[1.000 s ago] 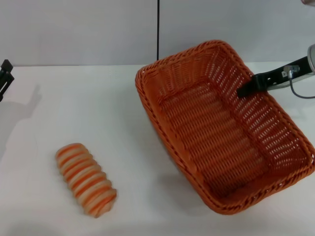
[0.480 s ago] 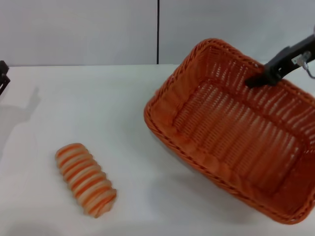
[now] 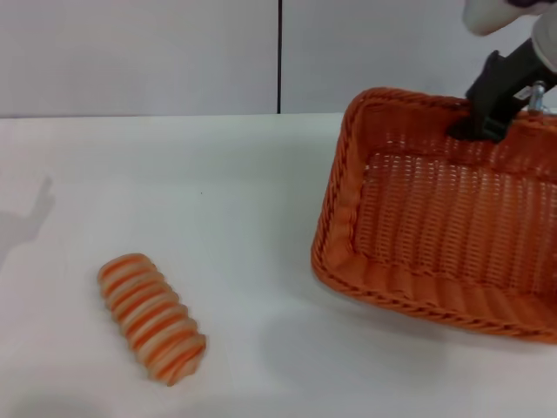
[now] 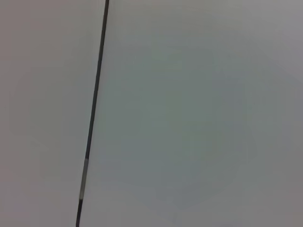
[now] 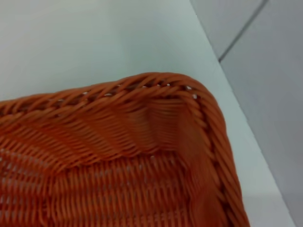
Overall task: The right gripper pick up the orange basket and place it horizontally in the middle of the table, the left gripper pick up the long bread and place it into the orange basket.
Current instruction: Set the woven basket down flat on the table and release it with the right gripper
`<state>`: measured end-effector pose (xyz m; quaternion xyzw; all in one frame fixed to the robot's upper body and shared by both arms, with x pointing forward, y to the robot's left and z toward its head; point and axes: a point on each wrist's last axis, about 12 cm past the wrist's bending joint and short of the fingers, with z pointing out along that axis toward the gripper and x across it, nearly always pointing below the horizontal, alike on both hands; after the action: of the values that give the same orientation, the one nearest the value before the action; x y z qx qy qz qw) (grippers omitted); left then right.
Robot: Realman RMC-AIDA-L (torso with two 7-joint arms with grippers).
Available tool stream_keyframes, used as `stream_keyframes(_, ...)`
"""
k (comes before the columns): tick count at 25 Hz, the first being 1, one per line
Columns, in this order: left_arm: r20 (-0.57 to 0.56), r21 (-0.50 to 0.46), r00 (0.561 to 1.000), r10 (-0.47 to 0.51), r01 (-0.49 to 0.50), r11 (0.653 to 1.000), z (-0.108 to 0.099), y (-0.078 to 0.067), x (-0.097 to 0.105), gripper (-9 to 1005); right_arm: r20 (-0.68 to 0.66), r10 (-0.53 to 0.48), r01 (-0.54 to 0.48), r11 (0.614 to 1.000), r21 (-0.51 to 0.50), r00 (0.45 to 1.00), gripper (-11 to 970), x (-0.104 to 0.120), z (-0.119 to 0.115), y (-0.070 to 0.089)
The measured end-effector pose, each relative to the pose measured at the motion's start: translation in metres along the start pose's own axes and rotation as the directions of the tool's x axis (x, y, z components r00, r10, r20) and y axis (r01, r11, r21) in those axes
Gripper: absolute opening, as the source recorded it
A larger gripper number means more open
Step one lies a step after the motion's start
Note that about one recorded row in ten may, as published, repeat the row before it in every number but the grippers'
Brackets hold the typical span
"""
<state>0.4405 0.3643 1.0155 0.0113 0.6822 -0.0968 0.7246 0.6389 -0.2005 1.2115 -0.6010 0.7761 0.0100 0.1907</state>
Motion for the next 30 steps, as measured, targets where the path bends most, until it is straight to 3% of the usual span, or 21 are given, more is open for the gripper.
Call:
stream_keyframes(5,-0.005,-0.007,1.000,-0.016,0.016,1.000,-0.008,-0.001,0.003,749,0.058,-0.046,0.044,0.998,0.046,0.997,130,-0.007,0.002,-0.002)
stream_keyframes(14,0.008,-0.003,1.000,-0.025,0.025,1.000,-0.014,-0.003,0.003,746,0.276,-0.120,0.099,0.991,0.088,0.954,129,-0.013,0.004,0.006)
stream_keyframes(22,0.014,0.007,0.999,-0.037,0.037,0.999,-0.013,-0.006,0.003,743,0.361,-0.104,0.107,0.994,0.011,0.927,129,-0.013,0.018,0.015)
stream_keyframes(30,0.007,0.004,0.999,-0.046,0.046,0.999,-0.014,-0.007,0.005,741,0.359,-0.102,0.125,0.991,-0.043,0.928,129,-0.015,0.035,0.025)
